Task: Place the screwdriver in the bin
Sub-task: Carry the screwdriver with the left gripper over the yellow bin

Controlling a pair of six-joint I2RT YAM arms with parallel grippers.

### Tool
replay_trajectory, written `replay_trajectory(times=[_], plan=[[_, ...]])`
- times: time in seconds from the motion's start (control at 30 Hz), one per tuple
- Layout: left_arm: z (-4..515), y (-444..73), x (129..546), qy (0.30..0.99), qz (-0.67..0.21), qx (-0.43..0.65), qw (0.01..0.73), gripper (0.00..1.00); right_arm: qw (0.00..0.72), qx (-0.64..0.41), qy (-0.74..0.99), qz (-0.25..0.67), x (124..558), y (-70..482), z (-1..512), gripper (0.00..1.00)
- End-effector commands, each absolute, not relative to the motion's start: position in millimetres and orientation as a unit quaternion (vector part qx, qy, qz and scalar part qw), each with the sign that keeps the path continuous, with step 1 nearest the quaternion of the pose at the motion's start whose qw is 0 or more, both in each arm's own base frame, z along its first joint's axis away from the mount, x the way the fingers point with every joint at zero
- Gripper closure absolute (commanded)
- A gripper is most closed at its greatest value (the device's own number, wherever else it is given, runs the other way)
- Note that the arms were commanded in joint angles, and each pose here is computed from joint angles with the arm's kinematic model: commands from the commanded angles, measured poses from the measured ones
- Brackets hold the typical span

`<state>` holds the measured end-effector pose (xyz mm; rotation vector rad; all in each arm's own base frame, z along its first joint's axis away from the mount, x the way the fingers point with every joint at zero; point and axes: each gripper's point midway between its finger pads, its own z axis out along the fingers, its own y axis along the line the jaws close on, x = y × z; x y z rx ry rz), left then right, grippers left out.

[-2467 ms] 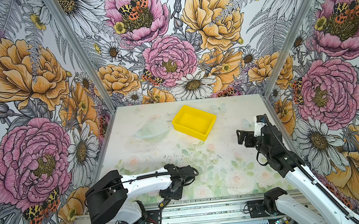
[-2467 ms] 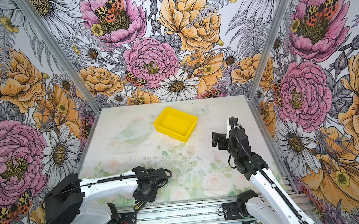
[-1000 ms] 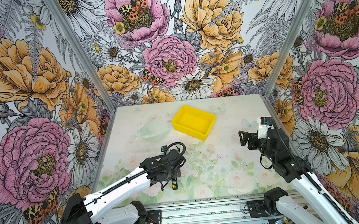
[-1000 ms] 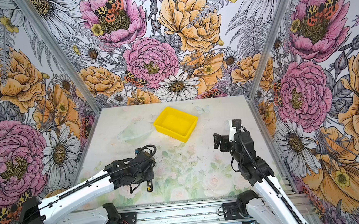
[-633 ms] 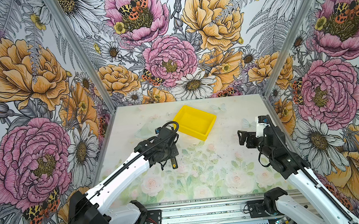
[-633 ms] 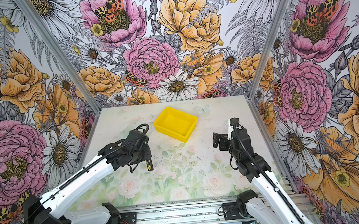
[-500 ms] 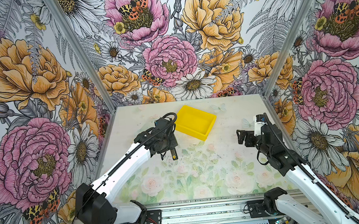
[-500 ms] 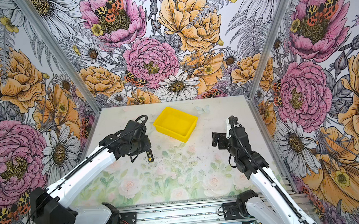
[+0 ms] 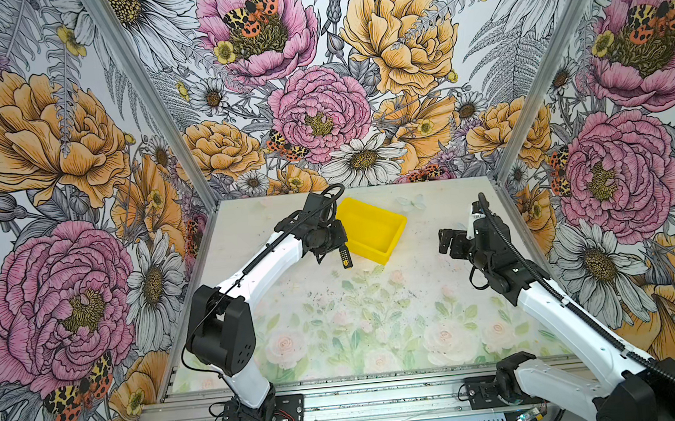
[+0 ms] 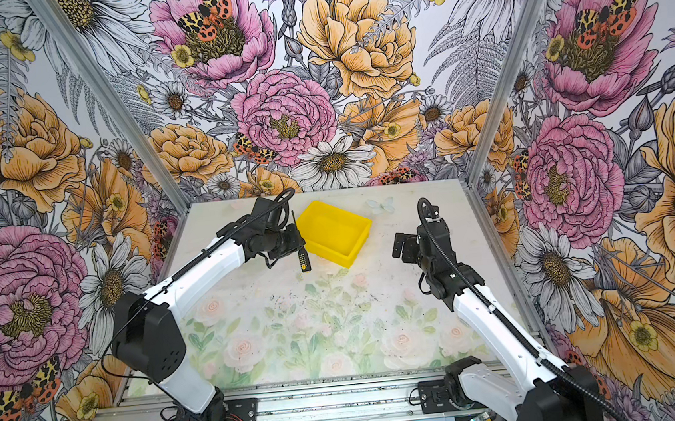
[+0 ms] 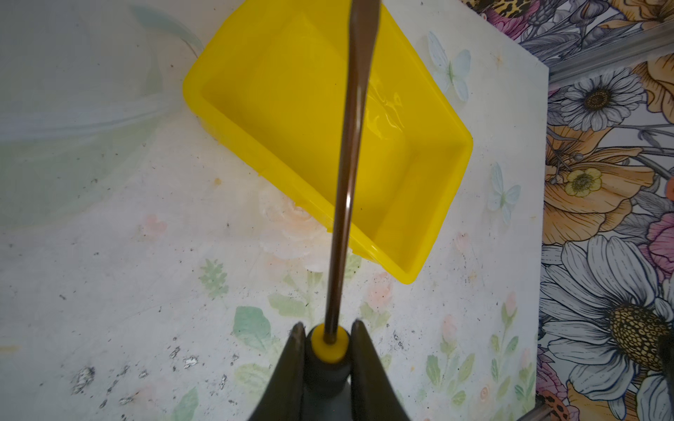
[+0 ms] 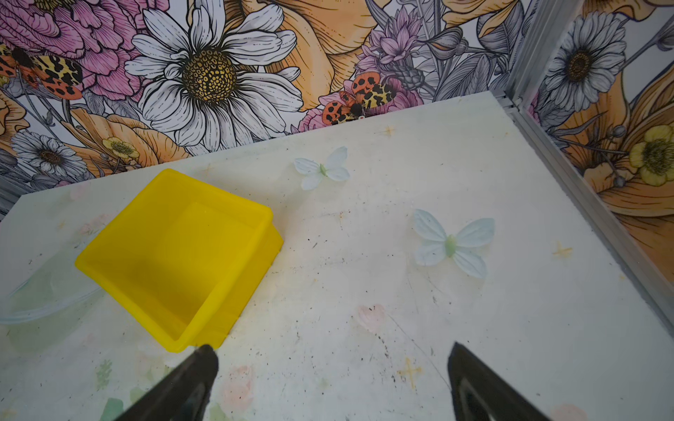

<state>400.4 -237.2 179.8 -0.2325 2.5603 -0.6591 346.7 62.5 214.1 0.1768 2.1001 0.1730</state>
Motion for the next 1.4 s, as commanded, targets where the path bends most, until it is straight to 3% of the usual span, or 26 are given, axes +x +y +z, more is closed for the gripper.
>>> replay_trajectory(times=[0.0,0.67,1.37], plan=[[200.9,-254.6,424.2,0.914,-0.293,-0.084,0.267,1.0,0.525,0.079,0.844,0.075,359.7,65.4,240.8,0.01],[153.0,-308.9,493.0,0.905,-0.335,-0.124,0.23,1.0,0.517,0.036,0.851,0.085,371.9,80.7,241.6,0.01],[80.0,-303.9,525.2,0.903,-0.324,-0.176,0.221,1.0,0.508,0.033,0.856,0.085,397.0,95.2,232.7,0.0]])
